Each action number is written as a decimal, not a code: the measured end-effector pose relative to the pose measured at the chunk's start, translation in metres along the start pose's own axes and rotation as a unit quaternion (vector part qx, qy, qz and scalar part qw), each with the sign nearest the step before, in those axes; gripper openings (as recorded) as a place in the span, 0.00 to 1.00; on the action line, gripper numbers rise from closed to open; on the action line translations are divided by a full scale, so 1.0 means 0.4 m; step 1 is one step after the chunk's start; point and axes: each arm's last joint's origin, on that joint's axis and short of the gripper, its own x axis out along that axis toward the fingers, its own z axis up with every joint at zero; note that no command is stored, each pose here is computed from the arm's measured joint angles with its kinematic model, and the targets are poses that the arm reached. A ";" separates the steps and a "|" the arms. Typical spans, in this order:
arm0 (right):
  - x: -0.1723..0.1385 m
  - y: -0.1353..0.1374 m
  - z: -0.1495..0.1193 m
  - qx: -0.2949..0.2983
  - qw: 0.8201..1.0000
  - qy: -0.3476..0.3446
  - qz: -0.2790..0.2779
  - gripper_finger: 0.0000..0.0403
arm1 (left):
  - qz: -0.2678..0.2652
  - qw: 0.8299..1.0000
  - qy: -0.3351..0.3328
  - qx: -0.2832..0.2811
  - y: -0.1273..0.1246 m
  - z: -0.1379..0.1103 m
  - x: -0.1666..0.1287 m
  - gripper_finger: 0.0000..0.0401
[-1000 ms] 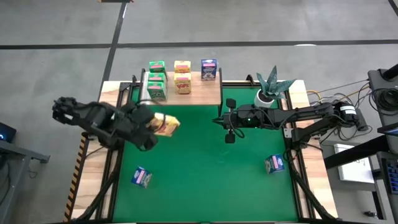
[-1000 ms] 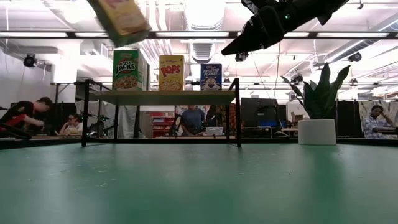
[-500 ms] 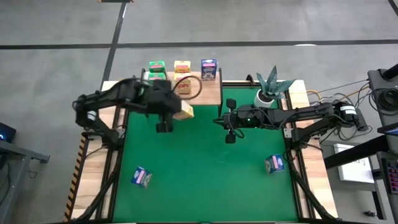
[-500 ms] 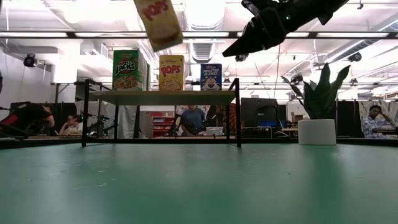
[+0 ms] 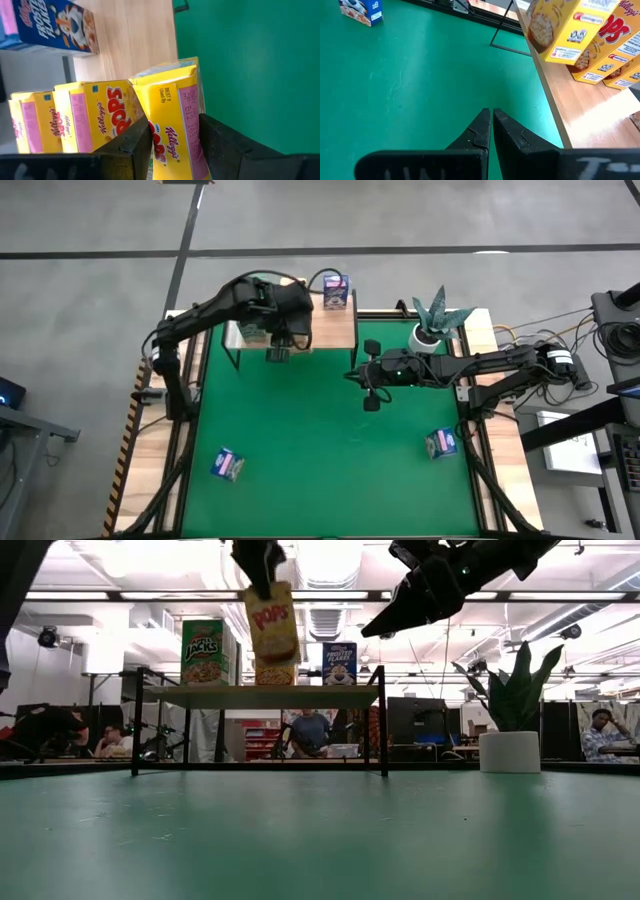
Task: Stack cereal on shelf
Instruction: Put the yellow cereal box on the shelf aligned with the other yellow cereal boxes
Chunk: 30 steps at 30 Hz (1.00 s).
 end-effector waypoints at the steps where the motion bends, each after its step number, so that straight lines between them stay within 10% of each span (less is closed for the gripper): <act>1: 0.000 0.000 -0.001 0.001 1.000 0.001 0.000 0.02 | -0.002 1.000 0.004 0.000 0.007 -0.001 0.009 0.34; 30: 0.000 0.001 -0.003 0.006 1.000 0.007 0.002 0.02 | 0.010 0.999 0.044 -0.014 0.070 -0.025 0.092 0.34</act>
